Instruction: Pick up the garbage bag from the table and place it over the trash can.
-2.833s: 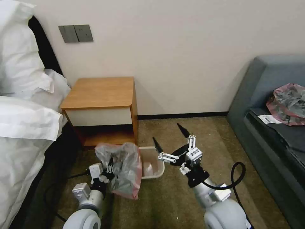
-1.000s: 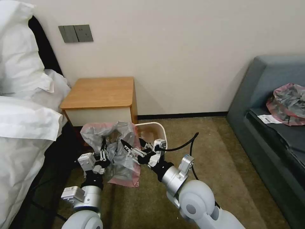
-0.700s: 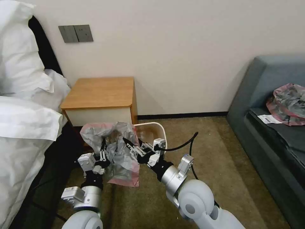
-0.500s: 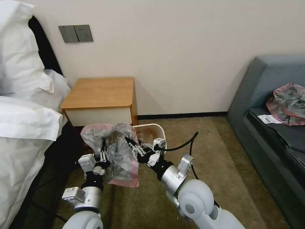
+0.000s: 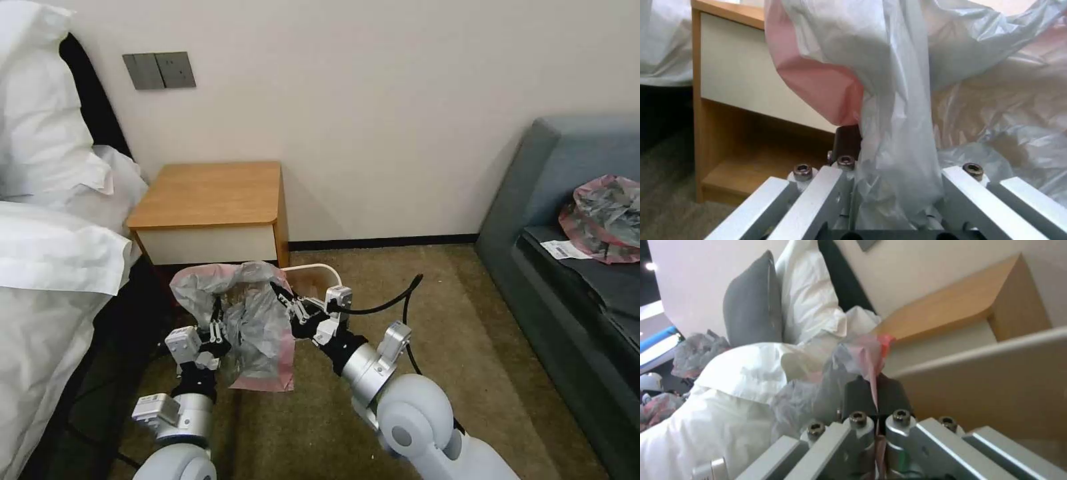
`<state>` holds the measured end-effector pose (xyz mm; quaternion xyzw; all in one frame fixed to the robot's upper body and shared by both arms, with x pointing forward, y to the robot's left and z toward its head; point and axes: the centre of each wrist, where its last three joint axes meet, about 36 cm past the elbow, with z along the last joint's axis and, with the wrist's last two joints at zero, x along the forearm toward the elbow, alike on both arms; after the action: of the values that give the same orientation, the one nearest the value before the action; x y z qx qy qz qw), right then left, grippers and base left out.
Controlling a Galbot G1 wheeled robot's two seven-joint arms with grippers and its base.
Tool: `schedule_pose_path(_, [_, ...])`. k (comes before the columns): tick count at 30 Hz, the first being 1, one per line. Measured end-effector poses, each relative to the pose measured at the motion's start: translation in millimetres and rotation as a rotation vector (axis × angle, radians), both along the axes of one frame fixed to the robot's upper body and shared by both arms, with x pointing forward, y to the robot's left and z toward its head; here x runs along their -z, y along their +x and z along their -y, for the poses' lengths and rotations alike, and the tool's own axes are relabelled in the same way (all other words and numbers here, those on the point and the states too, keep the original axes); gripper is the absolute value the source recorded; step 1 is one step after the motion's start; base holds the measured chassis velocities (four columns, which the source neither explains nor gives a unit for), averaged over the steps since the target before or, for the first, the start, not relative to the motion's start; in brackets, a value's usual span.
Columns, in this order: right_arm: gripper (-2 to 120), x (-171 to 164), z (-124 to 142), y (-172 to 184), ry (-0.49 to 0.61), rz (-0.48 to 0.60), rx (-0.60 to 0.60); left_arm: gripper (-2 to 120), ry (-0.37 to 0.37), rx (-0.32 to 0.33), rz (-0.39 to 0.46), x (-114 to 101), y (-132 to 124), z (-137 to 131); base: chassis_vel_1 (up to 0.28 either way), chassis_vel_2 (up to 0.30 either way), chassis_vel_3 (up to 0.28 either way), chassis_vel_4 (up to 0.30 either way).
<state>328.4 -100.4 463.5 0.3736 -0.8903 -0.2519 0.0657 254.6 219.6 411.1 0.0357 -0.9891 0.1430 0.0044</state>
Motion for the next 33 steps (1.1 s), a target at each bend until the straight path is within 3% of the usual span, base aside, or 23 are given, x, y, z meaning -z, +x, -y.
schedule_pose_path(33, [0,-15.0,56.0,25.8,-0.062,0.096,0.115,9,0.009,0.022,0.029,-8.4,-6.3,-1.3,0.000,0.000,0.000,0.000])
